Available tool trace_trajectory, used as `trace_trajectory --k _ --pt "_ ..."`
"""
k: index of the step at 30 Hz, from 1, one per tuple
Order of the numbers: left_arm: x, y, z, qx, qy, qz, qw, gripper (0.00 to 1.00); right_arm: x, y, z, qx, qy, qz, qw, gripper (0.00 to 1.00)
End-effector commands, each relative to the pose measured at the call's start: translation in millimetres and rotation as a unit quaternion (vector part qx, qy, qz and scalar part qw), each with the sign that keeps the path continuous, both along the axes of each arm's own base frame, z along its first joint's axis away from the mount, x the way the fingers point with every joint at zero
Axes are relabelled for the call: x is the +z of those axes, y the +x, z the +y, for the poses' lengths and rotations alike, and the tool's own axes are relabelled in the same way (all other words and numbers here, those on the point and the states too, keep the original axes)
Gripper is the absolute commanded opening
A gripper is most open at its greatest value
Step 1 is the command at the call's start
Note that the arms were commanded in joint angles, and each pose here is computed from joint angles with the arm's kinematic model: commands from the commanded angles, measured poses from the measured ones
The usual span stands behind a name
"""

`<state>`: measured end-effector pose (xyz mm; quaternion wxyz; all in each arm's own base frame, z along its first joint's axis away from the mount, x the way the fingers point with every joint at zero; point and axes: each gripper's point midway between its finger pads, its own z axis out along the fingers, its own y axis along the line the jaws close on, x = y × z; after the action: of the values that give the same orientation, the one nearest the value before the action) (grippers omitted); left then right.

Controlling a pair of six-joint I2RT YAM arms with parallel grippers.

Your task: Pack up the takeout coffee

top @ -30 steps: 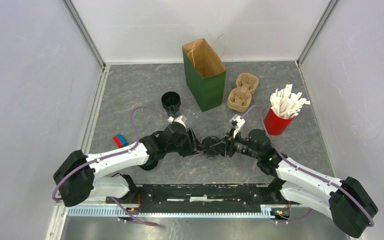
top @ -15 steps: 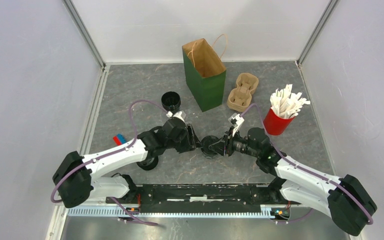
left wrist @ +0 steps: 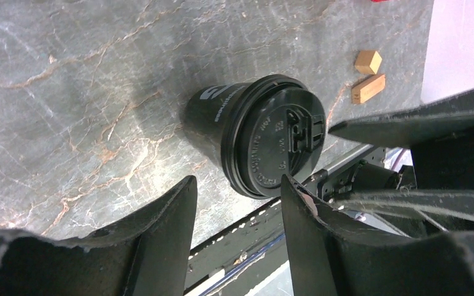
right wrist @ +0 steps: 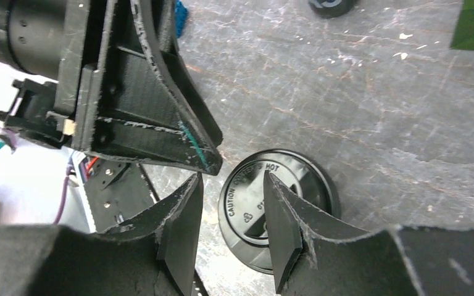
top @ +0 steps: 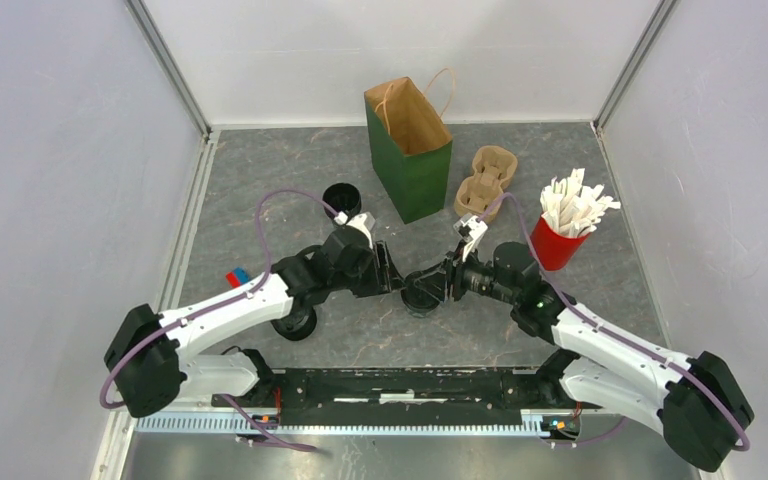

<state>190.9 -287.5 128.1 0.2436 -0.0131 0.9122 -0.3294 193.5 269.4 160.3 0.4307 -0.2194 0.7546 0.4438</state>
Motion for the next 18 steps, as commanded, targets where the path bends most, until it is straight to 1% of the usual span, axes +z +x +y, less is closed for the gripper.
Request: trace_trajectory --k 1,4,7,14,18 --pt "26.1 7.4 -10.0 -0.041 -0.012 -0.048 0.998 0.6 12.7 22.4 -12.6 -0.039 -0.06 -0.054 0.996 0.48" --pt "24.3 7.6 -13.7 -0.057 -0.007 -0.05 0.997 0.6 7.3 30.6 -24.2 -0.058 -0.102 -0.069 0.991 0.51" --pt "19.8 8.7 -16.1 -0.065 0.001 -0.048 0.997 0.6 2.8 33.5 -29.5 -0.06 -0.125 -0.079 0.987 0.52" --pt "7.9 10.2 -24.1 -0.081 0.006 -0.039 0.996 0.58 -10.3 34.6 -28.5 -0.042 -0.151 -0.072 0.985 0.51" --pt "-0.2 13.6 -22.1 -0.076 0.021 -0.038 0.996 0.57 -18.9 36.1 -30.1 -0.041 -0.162 -0.067 0.984 0.49"
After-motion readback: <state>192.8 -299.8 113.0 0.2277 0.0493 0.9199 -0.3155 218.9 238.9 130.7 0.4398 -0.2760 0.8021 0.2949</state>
